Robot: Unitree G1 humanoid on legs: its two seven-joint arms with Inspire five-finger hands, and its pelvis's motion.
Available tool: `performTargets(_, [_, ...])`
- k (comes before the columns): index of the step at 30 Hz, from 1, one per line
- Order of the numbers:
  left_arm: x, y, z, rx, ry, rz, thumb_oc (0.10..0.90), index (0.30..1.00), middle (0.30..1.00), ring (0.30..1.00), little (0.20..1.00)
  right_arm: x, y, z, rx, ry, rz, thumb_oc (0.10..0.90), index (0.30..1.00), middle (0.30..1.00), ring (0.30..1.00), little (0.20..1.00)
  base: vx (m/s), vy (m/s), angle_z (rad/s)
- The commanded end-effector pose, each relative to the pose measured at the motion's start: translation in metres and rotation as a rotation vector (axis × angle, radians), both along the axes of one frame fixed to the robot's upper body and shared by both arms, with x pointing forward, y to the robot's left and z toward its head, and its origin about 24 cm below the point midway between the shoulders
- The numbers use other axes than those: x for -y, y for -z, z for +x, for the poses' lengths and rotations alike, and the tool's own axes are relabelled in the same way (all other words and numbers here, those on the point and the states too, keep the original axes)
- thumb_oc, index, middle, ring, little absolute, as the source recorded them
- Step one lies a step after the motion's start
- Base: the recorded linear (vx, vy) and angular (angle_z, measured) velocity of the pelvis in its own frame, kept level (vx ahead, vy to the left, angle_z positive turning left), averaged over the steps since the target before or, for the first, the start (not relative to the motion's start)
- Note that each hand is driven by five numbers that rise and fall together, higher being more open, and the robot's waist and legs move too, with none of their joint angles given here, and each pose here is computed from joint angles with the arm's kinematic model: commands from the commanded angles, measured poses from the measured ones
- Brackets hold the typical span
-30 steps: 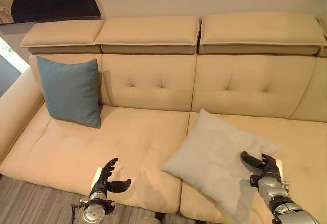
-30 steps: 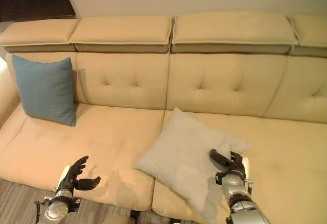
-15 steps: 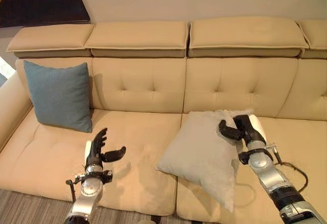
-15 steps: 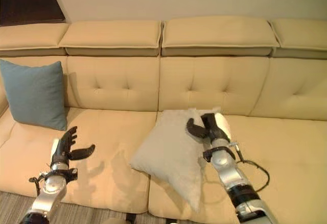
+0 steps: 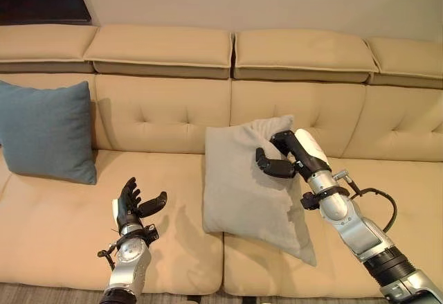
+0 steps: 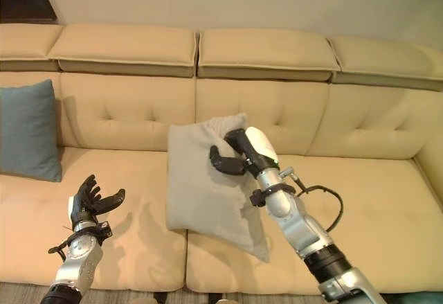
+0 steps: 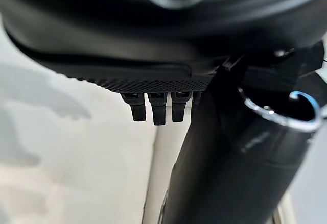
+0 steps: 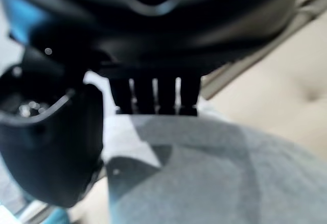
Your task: Pick up all the scattered cushions and arrange them neatly on the sofa.
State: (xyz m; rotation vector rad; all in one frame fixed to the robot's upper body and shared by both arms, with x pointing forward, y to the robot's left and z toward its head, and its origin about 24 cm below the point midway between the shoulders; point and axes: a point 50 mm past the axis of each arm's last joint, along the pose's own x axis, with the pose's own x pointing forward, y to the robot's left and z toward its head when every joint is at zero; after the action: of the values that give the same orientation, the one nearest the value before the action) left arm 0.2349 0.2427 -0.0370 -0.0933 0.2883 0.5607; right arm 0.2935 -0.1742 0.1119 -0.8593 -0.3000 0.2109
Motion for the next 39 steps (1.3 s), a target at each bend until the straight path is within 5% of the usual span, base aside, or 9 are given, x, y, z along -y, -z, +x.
performTargets(1, [-0.02,-0.044,0.033,0.236,-0.073,0.054,0.8,0.9,0.9,0.9,0.9,-0.038,-0.108,-0.023,0.477,-0.347,0.207,0.4,0.3,0.3,0.3,0.3,0.0,0.0,0.0])
performTargets(9, [-0.018,-0.079,0.045,0.471,-0.026,-0.142,0.8,0.9,0.9,0.9,0.9,-0.062,-0.111,-0.043,0.345,-0.62,0.399,0.4,0.3,0.3,0.3,0.3,0.0,0.006,-0.02])
performTargets(18, [0.02,-0.087,0.068,0.555,0.08,-0.431,0.8,0.9,0.9,0.9,0.9,-0.092,-0.115,-0.062,0.207,-0.885,0.525,0.4,0.3,0.3,0.3,0.3,-0.01,0.012,-0.03])
performTargets(19, [0.036,-0.079,0.066,0.53,0.179,-0.537,0.8,0.9,0.9,0.9,0.9,-0.096,-0.115,-0.064,0.191,-0.917,0.529,0.4,0.3,0.3,0.3,0.3,-0.02,0.033,-0.04])
performTargets(21, [0.05,-0.065,0.06,0.473,0.273,-0.611,0.436,0.354,0.354,0.354,0.354,-0.1,-0.113,-0.062,0.161,-0.934,0.53,0.4,0.3,0.3,0.3,0.3,-0.01,0.041,-0.05])
performTargets(22, [0.058,-0.056,0.057,0.431,0.324,-0.64,0.4,0.3,0.3,0.3,0.3,-0.102,-0.112,-0.061,0.143,-0.94,0.542,0.4,0.3,0.3,0.3,0.3,0.0,0.033,-0.02])
performTargets(28, [0.081,-0.033,0.047,0.284,0.549,-0.649,0.4,0.3,0.3,0.3,0.3,-0.107,-0.103,-0.054,0.085,-0.932,0.556,0.4,0.3,0.3,0.3,0.3,0.0,0.002,-0.01])
performTargets(39, [0.081,-0.037,0.05,0.298,0.578,-0.614,0.4,0.3,0.3,0.3,0.3,-0.091,-0.082,-0.035,0.08,-0.73,0.489,0.4,0.3,0.3,0.3,0.3,0.0,0.004,-0.01])
